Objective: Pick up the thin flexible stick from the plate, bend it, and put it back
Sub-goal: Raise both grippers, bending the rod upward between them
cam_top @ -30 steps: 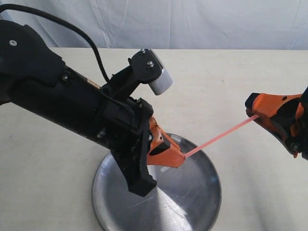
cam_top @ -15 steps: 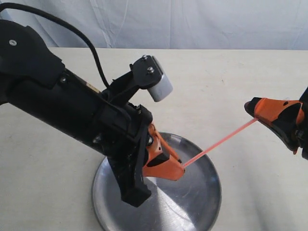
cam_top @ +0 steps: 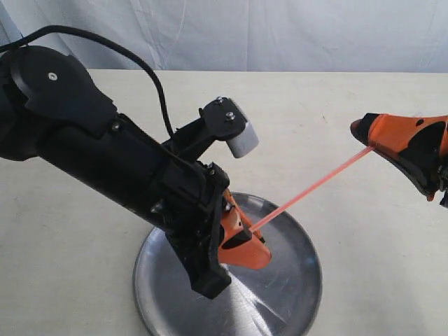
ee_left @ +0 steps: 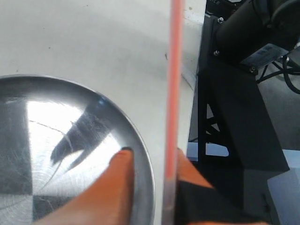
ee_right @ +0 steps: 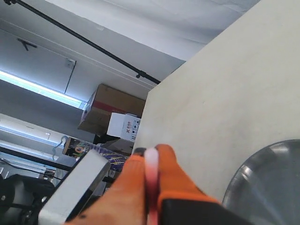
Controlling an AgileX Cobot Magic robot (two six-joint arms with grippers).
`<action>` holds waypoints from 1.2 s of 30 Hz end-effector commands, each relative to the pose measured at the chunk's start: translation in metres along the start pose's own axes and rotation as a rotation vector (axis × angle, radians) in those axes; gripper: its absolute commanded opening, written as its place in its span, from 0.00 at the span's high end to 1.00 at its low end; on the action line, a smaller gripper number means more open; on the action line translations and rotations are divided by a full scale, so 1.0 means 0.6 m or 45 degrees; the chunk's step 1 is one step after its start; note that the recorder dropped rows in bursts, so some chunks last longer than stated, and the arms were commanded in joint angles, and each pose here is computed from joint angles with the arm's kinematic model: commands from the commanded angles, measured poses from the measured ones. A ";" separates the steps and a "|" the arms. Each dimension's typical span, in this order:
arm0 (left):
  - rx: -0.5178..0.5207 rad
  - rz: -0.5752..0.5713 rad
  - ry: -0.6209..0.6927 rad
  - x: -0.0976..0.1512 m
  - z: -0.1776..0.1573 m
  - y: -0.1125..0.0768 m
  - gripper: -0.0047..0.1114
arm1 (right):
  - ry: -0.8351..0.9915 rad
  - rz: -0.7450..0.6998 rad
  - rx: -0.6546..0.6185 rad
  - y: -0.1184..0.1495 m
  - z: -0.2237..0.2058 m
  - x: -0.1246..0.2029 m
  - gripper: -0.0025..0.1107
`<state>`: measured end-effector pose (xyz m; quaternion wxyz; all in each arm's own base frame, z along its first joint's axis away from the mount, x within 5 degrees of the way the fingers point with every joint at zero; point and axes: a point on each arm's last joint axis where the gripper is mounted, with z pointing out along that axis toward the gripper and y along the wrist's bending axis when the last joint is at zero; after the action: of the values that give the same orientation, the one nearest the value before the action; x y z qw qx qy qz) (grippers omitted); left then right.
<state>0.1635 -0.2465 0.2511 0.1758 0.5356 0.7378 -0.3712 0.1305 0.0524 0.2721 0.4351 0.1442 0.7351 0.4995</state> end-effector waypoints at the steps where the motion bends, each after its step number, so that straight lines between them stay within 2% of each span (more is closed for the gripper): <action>1: -0.017 0.018 -0.051 -0.010 -0.002 -0.001 0.96 | 0.000 -0.014 -0.014 0.004 0.000 -0.003 0.98; 8: 0.060 -0.011 -0.138 -0.020 -0.003 -0.010 0.95 | -0.003 -0.047 -0.010 0.003 0.000 -0.003 0.98; 11: 0.078 -0.014 -0.134 -0.020 -0.003 -0.012 0.86 | -0.003 -0.056 -0.010 0.003 0.000 -0.003 0.98; 15: 0.114 -0.037 -0.148 -0.022 -0.003 -0.016 0.64 | -0.003 -0.074 -0.010 0.003 0.000 -0.003 0.98; 16: 0.115 -0.039 -0.150 -0.022 -0.003 -0.016 0.62 | -0.003 -0.074 -0.010 0.003 0.000 -0.003 0.98; 17: 0.115 -0.039 -0.150 -0.022 -0.003 -0.016 0.62 | -0.003 -0.074 -0.010 0.003 0.000 -0.003 0.98; 19: 0.122 -0.035 -0.144 -0.021 -0.003 -0.017 0.70 | -0.003 -0.074 -0.010 0.003 0.000 -0.003 0.98; 22: 0.121 -0.018 -0.144 -0.021 -0.003 -0.017 0.94 | -0.002 -0.089 -0.012 0.003 0.000 -0.003 0.98; 23: 0.122 0.004 -0.146 -0.021 -0.003 -0.018 0.96 | 0.004 -0.097 -0.007 0.003 0.000 -0.002 0.98; 28: 0.156 -0.001 -0.196 -0.027 -0.005 -0.022 0.96 | 0.026 -0.132 0.011 0.001 0.000 0.000 0.98; 36: 0.281 0.064 -0.311 -0.040 -0.010 -0.037 0.96 | 0.068 -0.228 0.042 -0.004 0.000 0.005 0.98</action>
<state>0.1542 -0.2566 0.2685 0.1980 0.5373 0.6704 -0.4718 0.1315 0.0512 0.2730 0.4593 0.1096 0.7469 0.4682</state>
